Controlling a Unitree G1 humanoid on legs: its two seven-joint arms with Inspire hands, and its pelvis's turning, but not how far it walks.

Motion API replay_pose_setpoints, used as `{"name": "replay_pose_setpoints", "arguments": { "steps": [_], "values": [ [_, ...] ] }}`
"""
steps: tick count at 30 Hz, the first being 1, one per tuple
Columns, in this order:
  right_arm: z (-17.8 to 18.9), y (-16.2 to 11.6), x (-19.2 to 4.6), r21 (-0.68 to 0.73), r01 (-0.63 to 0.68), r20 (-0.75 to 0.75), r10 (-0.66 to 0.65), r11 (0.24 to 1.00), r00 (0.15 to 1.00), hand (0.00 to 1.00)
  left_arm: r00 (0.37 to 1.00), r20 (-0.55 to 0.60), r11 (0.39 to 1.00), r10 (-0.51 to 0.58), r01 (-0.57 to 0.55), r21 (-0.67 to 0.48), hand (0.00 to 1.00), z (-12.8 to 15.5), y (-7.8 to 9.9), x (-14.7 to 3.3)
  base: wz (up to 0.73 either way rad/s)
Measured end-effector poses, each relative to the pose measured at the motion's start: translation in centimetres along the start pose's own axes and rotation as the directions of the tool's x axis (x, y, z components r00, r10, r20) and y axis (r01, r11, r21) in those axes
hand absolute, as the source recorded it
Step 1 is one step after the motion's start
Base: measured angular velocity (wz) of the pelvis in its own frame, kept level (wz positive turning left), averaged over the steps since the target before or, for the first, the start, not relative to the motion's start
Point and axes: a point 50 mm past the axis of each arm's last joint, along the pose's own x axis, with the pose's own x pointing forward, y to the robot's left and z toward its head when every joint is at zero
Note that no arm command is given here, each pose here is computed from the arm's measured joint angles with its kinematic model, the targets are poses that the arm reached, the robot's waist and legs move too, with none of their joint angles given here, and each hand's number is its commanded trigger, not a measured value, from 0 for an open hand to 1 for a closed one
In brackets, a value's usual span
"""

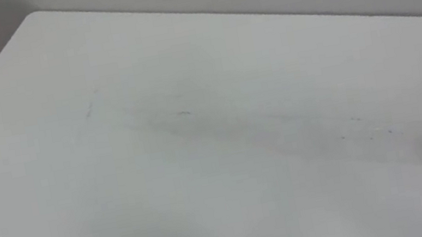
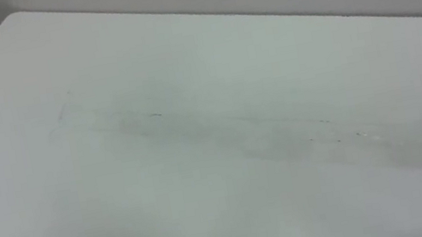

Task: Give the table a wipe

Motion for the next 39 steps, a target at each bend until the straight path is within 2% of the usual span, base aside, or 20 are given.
{"name": "replay_pose_setpoints", "arguments": {
  "steps": [4,7,9,12,16,22,39],
  "values": [
    [1.9,1.0,-0.8,-0.022,-0.022,0.099,0.024,1.000,0.995,0.00,0.999,0.009,0.999,-0.035,0.035,0.001,0.00,0.0,-1.3,-0.2,-0.23],
    [4.5,2.8,-2.4,-0.042,-0.075,0.236,0.083,0.996,0.968,0.00,0.997,0.009,0.997,-0.079,0.078,0.022,0.00,0.1,-2.8,-0.3,-0.11],
    [6.2,3.9,-3.6,-0.078,-0.121,0.343,0.141,0.990,0.929,0.00,0.995,0.017,0.995,-0.100,0.100,0.019,0.00,0.4,-3.4,-0.4,-0.15],
    [9.2,5.4,-6.2,-0.132,-0.205,0.516,0.244,0.970,0.821,0.00,0.990,0.032,0.990,-0.134,0.133,0.039,0.00,0.6,-4.4,-0.6,-0.08],
    [10.8,6.2,-7.7,-0.197,-0.224,0.605,0.298,0.954,0.738,0.00,0.989,0.043,0.989,-0.143,0.142,0.037,0.00,0.8,-4.6,-0.7,0.00],
    [11.0,6.4,-8.1,-0.228,-0.220,0.624,0.316,0.949,0.715,0.00,0.986,0.066,0.988,-0.152,0.149,0.040,0.00,1.1,-4.7,-0.7,-0.06],
    [10.9,6.4,-8.0,-0.215,-0.236,0.613,0.319,0.948,0.723,0.00,0.982,0.058,0.983,-0.177,0.174,0.054,0.00,0.9,-4.9,-0.8,-0.01]
  ]
}}
